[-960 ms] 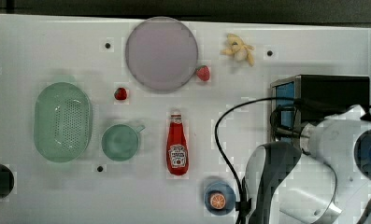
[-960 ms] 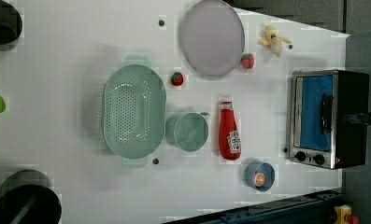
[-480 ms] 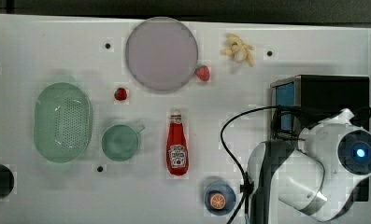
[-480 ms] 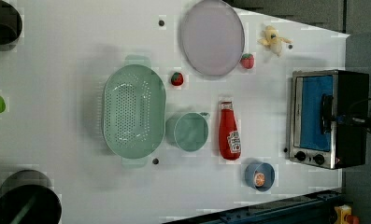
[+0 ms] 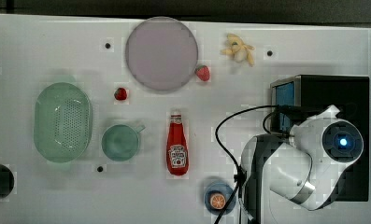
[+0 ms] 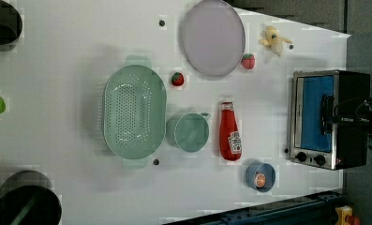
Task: Flap open oven.
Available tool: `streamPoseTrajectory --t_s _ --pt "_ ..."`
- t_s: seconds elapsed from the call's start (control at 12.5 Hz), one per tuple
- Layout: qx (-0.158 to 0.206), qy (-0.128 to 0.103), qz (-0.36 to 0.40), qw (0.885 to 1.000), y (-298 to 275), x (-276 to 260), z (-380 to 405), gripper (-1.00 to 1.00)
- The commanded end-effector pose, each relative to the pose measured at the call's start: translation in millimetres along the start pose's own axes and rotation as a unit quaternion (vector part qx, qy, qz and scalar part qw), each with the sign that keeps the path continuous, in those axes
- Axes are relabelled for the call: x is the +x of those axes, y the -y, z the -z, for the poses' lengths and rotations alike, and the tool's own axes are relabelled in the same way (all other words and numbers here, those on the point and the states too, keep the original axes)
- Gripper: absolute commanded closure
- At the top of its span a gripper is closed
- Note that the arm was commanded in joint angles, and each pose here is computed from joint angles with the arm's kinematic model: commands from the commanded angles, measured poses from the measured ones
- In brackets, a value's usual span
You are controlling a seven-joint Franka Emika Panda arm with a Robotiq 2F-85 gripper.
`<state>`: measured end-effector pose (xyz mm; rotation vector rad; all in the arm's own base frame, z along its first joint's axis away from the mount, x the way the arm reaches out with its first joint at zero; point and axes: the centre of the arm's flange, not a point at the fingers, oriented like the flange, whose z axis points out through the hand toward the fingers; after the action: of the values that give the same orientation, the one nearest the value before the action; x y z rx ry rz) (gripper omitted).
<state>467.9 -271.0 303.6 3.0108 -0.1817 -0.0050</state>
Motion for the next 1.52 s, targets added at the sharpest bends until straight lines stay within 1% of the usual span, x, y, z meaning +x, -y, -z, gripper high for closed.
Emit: streamPoseTrajectory --t_s 0.08,0.24,0.56,0.88,1.12,1.28,1.52 --pt "-0.002 -0.012 0.039 0.999 16 11 10 0.65" --pt "-0.015 -0.005 0.061 0.998 31 14 8 0.65" --pt "-0.075 0.013 0.056 0.996 77 19 2 0.65" --pt "-0.119 0.033 0.078 0.989 123 20 -14 0.65" --pt "-0.152 0.046 0.074 0.985 160 20 -37 0.65" --pt "-0.188 0.050 0.073 0.978 188 18 -57 0.65" --pt "-0.245 0.046 0.063 0.966 231 14 -94 0.65"
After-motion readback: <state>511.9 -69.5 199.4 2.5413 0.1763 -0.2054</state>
